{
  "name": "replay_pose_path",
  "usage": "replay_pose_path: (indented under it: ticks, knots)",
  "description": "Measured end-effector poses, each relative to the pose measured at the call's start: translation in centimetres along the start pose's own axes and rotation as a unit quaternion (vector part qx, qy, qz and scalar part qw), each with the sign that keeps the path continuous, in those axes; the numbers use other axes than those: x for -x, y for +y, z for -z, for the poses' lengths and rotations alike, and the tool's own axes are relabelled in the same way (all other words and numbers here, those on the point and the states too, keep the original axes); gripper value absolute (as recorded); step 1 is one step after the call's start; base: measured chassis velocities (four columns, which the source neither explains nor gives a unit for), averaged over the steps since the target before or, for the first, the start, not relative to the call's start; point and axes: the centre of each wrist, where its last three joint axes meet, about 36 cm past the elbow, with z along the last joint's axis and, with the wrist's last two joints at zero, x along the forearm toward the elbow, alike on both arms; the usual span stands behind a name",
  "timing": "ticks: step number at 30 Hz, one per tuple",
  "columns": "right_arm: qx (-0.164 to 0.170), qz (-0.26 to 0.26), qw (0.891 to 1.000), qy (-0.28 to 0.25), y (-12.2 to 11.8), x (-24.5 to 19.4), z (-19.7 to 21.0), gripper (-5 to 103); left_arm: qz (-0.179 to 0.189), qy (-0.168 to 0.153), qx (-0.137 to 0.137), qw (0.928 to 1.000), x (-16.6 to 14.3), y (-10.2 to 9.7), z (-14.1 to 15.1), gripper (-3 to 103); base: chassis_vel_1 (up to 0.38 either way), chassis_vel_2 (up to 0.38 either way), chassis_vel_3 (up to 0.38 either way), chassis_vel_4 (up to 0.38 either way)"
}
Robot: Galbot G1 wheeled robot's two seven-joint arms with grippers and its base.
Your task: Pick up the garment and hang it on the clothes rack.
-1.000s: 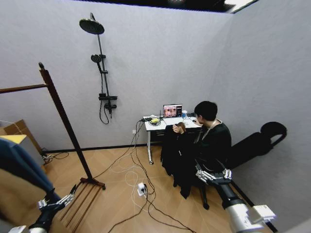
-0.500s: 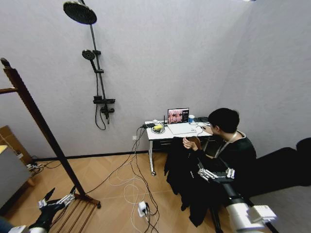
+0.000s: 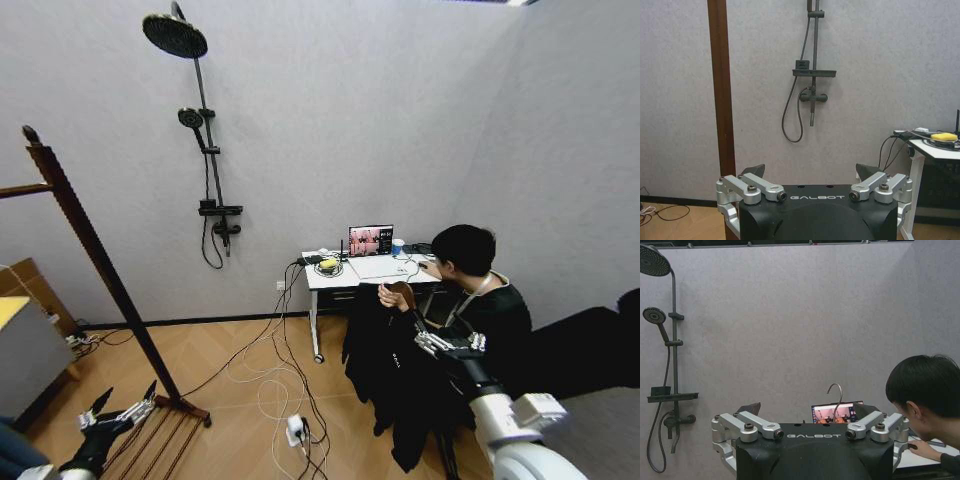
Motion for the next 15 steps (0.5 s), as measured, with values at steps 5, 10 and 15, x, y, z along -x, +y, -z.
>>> replay_pose_path:
  ticks: [5, 10, 15]
  knots:
    - [-0.003, -0.013, 1.000, 0.006, -0.9, 1.2, -0.5, 100, 0.000, 0.000, 0.000, 1.0000, 0.0, 0.0, 0.0, 100, -0.006, 0.006, 0.010, 0.000]
    - [-0.014, -0.023, 1.000, 0.013, -3.0, 3.6, -0.6, 100, 0.000, 0.000, 0.000, 1.0000, 0.0, 0.0, 0.0, 100, 0.000, 0.000, 0.000, 0.000]
    - [-0.024, -0.032, 0.999, 0.020, -5.4, 6.7, -0.9, 100, 0.000, 0.000, 0.000, 1.0000, 0.0, 0.0, 0.0, 100, 0.000, 0.000, 0.000, 0.000]
